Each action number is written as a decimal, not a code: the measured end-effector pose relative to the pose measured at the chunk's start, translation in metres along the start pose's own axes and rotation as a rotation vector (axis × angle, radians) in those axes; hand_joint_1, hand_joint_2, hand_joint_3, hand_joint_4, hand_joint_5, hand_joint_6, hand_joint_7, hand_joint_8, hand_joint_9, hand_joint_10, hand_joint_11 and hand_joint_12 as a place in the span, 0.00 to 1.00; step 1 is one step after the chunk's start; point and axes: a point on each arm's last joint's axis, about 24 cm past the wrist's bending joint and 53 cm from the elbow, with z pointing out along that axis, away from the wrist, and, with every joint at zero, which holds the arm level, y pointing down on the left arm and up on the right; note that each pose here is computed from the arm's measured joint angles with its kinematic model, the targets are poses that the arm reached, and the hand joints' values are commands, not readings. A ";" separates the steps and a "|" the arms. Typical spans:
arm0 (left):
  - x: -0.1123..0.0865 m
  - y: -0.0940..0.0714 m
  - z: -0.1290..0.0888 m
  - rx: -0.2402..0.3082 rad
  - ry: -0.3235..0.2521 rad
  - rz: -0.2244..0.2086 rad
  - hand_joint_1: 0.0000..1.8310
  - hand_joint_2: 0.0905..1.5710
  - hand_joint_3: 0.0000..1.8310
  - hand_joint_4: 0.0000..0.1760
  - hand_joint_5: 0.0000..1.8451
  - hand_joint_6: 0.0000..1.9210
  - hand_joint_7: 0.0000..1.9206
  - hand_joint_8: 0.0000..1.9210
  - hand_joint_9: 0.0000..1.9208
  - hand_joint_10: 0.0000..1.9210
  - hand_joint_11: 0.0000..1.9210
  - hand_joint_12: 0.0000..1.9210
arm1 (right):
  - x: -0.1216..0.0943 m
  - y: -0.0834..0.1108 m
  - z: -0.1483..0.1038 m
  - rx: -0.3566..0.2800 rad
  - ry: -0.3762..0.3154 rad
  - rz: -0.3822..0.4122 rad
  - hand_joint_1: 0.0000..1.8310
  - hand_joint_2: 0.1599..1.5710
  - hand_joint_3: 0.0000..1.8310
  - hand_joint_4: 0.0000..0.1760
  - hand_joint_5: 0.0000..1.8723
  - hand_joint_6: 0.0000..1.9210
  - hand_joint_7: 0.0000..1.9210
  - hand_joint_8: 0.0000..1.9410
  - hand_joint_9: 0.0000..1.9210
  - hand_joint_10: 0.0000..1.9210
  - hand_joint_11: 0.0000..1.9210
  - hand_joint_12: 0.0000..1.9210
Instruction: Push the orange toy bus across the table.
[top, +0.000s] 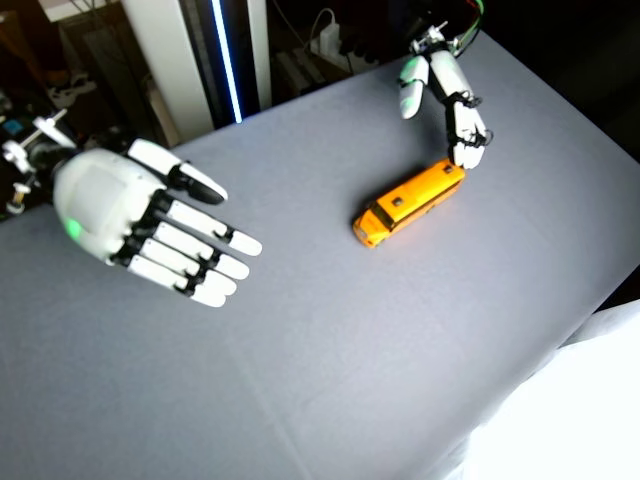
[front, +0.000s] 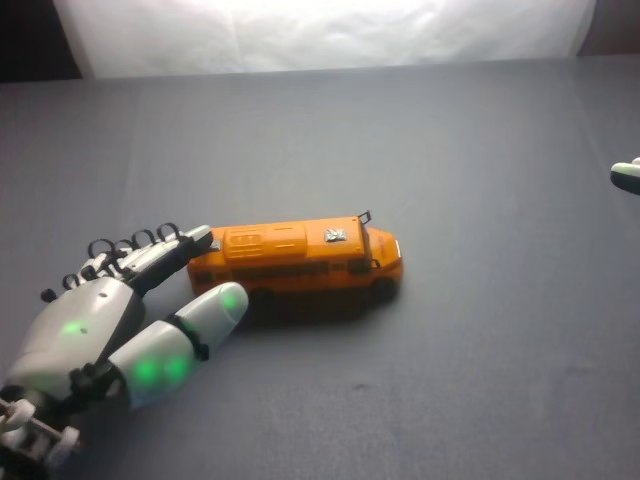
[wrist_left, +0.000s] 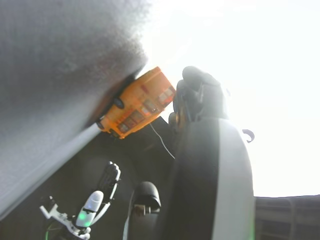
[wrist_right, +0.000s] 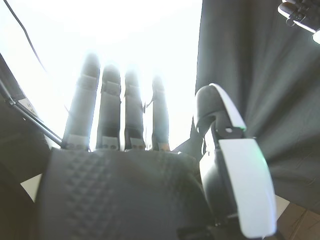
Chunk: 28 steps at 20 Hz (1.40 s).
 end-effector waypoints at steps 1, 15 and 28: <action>0.002 -0.002 0.002 0.006 0.005 -0.002 0.00 0.72 0.00 0.57 0.19 0.00 0.17 0.00 0.17 0.01 0.03 0.35 | 0.000 0.000 0.000 -0.001 0.000 0.000 0.24 0.85 0.00 0.25 0.23 0.00 0.19 0.00 0.17 0.00 0.18 0.02; 0.066 -0.039 0.030 0.119 0.171 -0.039 0.00 0.73 0.00 0.58 0.19 0.00 0.16 0.00 0.19 0.00 0.15 0.07 | 0.001 0.000 0.000 0.000 0.002 0.001 0.25 0.87 0.00 0.27 0.23 0.00 0.19 0.00 0.18 0.00 0.19 0.02; 0.041 -0.064 0.045 0.192 0.127 -0.019 0.00 0.73 0.00 0.31 0.14 0.00 0.13 0.00 0.13 0.00 0.11 0.05 | -0.001 0.001 0.000 -0.006 -0.004 0.005 0.26 0.87 0.00 0.18 0.24 0.00 0.20 0.00 0.18 0.00 0.18 0.02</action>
